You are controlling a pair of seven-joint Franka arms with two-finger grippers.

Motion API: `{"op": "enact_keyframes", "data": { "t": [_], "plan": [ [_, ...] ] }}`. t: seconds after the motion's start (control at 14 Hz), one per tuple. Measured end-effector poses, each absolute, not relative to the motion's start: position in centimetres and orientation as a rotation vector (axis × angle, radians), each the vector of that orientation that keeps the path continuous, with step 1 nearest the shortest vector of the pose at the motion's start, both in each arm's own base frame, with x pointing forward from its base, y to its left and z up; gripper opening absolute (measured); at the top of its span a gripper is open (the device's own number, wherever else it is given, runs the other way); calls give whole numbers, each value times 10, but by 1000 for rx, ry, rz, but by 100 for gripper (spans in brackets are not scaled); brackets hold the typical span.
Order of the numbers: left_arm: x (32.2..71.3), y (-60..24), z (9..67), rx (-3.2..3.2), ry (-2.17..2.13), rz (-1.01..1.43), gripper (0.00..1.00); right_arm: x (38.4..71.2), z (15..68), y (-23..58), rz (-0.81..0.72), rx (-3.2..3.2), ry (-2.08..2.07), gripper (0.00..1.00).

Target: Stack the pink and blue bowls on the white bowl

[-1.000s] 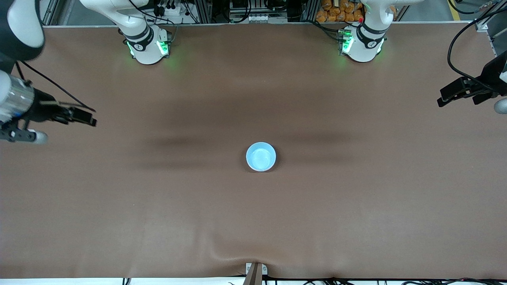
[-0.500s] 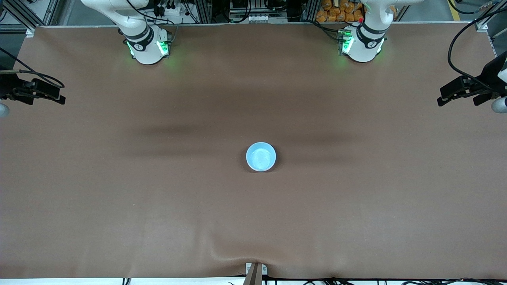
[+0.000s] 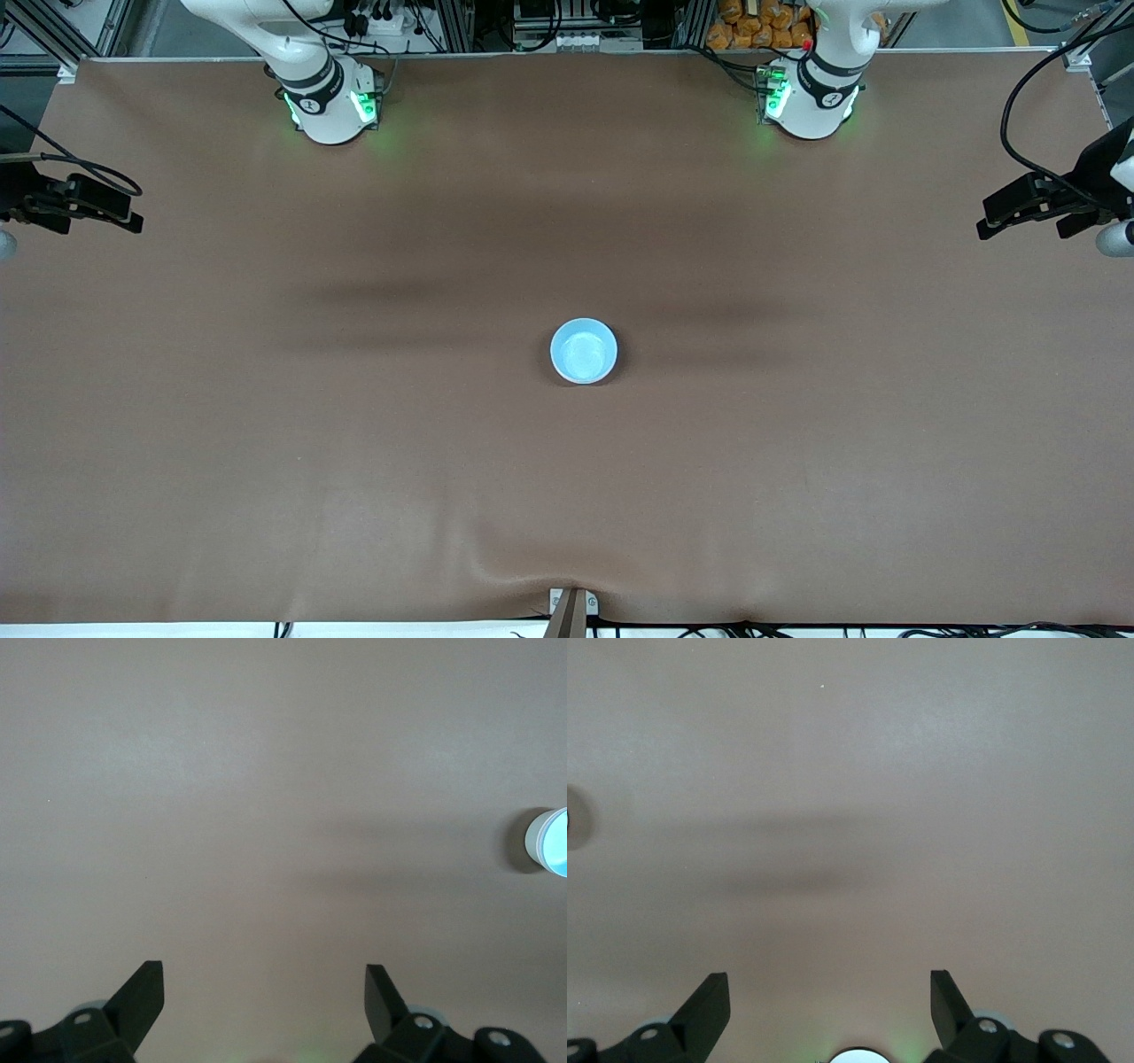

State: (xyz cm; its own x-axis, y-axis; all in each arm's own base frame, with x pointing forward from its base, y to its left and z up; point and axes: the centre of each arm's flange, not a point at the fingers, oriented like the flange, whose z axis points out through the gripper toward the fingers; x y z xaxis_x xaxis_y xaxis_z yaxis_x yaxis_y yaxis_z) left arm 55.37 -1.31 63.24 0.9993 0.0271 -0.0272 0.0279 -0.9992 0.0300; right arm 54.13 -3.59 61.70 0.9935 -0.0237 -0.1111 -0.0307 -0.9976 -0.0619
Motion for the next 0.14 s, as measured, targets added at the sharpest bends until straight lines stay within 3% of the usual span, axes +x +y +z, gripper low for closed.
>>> {"op": "enact_keyframes", "data": {
  "t": [0.14],
  "plan": [
    [554, -13, 632, 3111, 43, -43, 100, 542, 617, -36, 167, -3075, 42, 100]
  ]
}}
